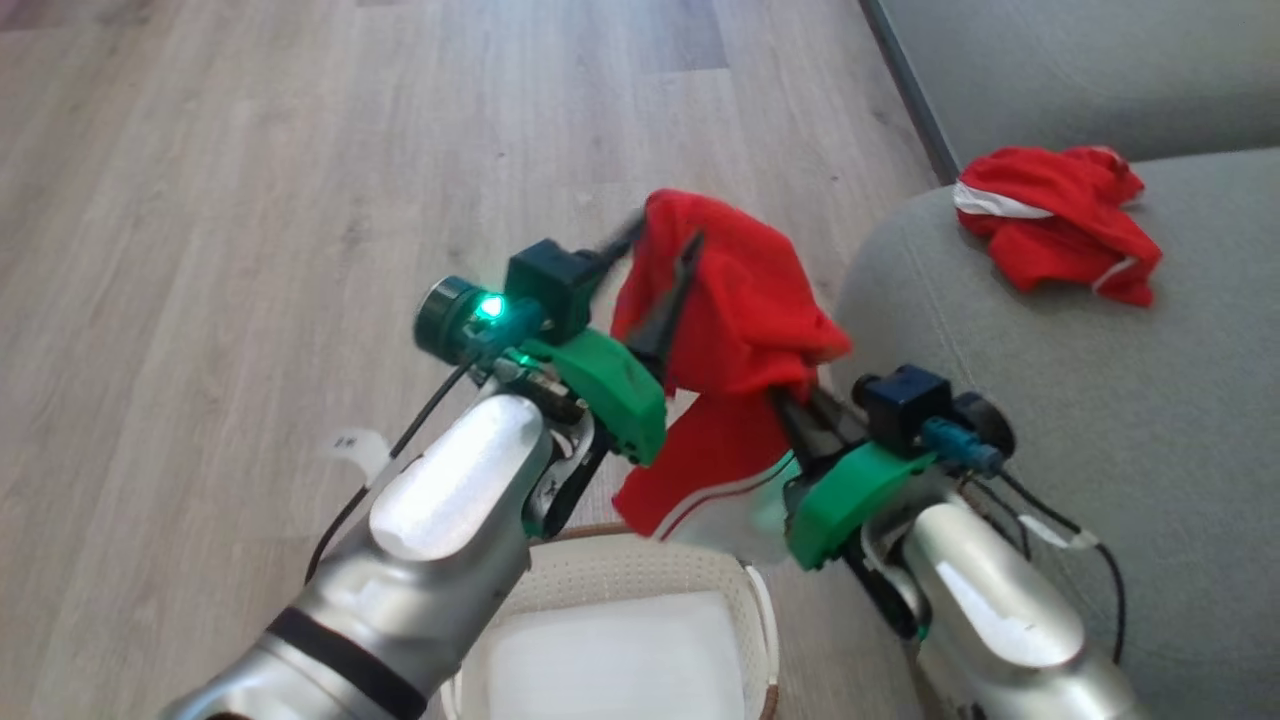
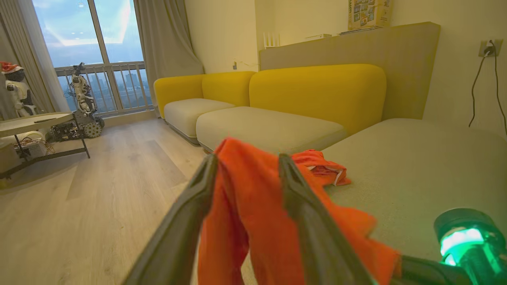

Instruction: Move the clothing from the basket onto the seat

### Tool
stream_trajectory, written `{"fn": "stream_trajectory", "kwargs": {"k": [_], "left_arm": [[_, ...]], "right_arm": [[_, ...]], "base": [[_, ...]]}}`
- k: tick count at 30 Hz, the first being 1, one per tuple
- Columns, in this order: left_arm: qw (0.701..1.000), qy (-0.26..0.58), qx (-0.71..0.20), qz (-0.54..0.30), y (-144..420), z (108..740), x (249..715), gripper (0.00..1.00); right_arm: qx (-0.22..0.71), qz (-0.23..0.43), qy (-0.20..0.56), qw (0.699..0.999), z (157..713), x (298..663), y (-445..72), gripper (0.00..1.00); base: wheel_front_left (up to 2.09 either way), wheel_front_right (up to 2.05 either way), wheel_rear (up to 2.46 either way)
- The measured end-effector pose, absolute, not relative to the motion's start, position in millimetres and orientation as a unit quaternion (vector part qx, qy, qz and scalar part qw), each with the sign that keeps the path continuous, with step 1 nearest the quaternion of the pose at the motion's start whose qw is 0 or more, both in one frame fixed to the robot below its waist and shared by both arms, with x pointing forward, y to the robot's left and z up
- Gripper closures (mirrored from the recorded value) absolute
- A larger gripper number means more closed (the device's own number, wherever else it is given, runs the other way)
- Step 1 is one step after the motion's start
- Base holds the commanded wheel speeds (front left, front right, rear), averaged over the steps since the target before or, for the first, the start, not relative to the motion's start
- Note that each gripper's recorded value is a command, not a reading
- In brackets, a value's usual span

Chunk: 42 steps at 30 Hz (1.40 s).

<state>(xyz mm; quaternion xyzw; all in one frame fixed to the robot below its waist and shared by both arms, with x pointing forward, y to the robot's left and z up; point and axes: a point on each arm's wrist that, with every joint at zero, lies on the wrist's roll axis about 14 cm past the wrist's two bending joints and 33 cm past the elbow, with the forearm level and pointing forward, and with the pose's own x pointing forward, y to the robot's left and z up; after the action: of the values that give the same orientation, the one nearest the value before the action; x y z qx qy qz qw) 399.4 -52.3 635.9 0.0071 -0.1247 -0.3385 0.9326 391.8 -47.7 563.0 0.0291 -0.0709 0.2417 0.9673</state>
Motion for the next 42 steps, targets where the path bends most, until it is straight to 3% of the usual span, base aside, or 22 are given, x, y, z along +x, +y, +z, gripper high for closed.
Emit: {"fn": "stream_trajectory", "kwargs": {"k": [14, 27, 35, 42], "left_arm": [[0.93, -0.049, -0.029, -0.364, -83, 573, 399, 0.0], [0.87, -0.025, -0.038, -0.492, -175, 547, 362, 0.0], [0.848, 0.004, -0.055, -0.528, -201, 525, 355, 0.0], [0.851, 0.022, -0.062, -0.521, -194, 507, 366, 0.0]], "right_arm": [[-0.013, 0.094, -0.112, 0.989, 582, 398, -155, 1.0], [-0.038, -0.064, -0.105, 0.992, 581, 352, -272, 1.0], [-0.027, -0.105, -0.073, 0.991, 565, 342, -303, 1.0], [-0.058, -0.103, -0.089, 0.989, 596, 382, -325, 1.0]], "base": [[0.0, 0.0, 0.0], [0.0, 0.0, 0.0], [0.0, 0.0, 0.0], [0.0, 0.0, 0.0]]}}
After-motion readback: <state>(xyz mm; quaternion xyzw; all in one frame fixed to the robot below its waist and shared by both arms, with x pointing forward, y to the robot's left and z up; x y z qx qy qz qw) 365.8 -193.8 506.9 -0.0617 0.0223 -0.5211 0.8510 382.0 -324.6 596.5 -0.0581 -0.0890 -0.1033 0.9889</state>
